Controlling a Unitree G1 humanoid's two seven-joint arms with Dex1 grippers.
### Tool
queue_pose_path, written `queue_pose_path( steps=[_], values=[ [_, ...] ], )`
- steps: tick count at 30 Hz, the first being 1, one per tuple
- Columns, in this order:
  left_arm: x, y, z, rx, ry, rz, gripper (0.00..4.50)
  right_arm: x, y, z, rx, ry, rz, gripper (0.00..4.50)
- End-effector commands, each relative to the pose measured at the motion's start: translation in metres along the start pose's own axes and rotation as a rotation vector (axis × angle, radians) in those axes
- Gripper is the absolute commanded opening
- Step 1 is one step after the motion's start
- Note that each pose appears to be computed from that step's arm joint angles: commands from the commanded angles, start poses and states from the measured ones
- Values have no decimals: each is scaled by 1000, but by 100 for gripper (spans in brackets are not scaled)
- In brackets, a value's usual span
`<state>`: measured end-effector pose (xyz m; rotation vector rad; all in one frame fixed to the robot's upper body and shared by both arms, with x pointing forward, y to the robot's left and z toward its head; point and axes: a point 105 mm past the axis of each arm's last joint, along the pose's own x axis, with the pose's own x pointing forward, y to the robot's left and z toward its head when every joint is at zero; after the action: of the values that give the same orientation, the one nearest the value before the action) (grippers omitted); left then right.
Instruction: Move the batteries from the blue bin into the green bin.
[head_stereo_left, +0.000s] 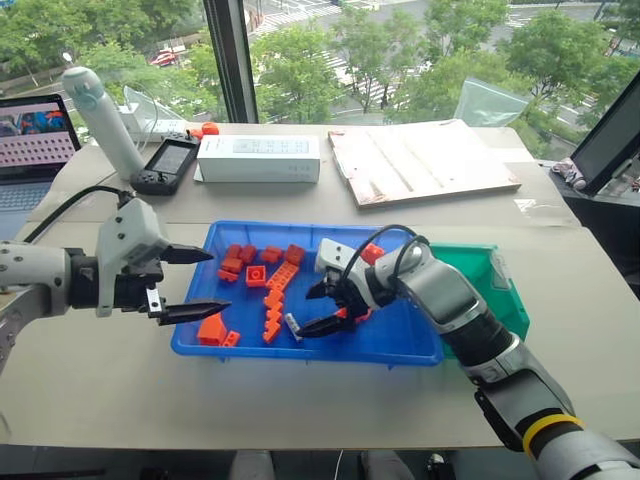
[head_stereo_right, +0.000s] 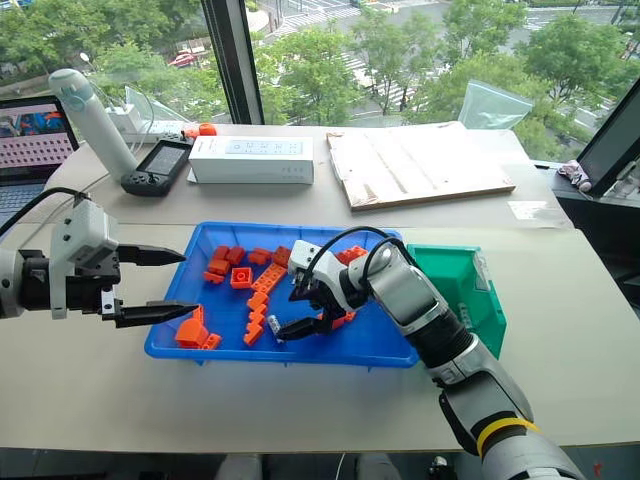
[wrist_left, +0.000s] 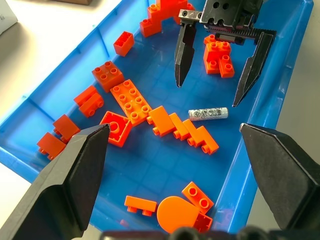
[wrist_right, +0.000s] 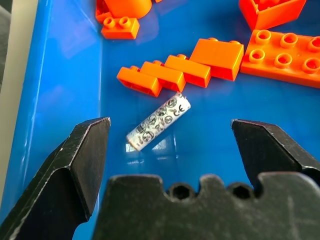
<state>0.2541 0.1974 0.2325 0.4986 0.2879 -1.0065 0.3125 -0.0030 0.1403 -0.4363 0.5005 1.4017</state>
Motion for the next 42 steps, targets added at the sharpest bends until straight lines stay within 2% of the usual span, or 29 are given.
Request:
queue_pose_path(
  steps=[1, 5, 10, 14, 18, 20, 23, 27, 33, 37, 39, 42],
  values=[
    [-1, 0, 5, 39, -5, 5, 450, 2, 4, 5, 1, -14, -20, 448],
    [-2, 0, 5, 38, -3, 6, 450, 9, 9, 2, 6, 3, -22, 448],
    [-2, -1, 5, 39, -1, 5, 450, 15, 2, -15, -95, 108, -89, 448],
    [-2, 0, 5, 39, 0, 7, 450, 14, -10, -26, -157, 166, -151, 347],
    [-2, 0, 5, 40, -2, 7, 450, 8, -16, -26, -185, 175, -168, 193],
    [-1, 0, 5, 40, -2, 7, 450, 1, -20, -23, -196, 171, -180, 142],
    [-1, 0, 5, 42, -4, 5, 450, -17, -29, -12, -211, 148, -209, 36],
    [1, 0, 8, 44, -23, -6, 450, -39, -36, 10, -214, 75, -245, 26],
    [14, -2, 19, 37, -113, -69, 450, -107, -52, 46, -150, -99, -357, 26],
    [31, 1, 40, 73, -220, -113, 450, -191, -67, 17, -95, 0, -577, 26],
    [38, 3, 49, 83, -268, -128, 450, -214, -65, -3, -59, 64, -630, 26],
    [47, 8, 67, 97, -352, -137, 450, -230, -56, -27, 2, 130, -651, 26]
  ],
)
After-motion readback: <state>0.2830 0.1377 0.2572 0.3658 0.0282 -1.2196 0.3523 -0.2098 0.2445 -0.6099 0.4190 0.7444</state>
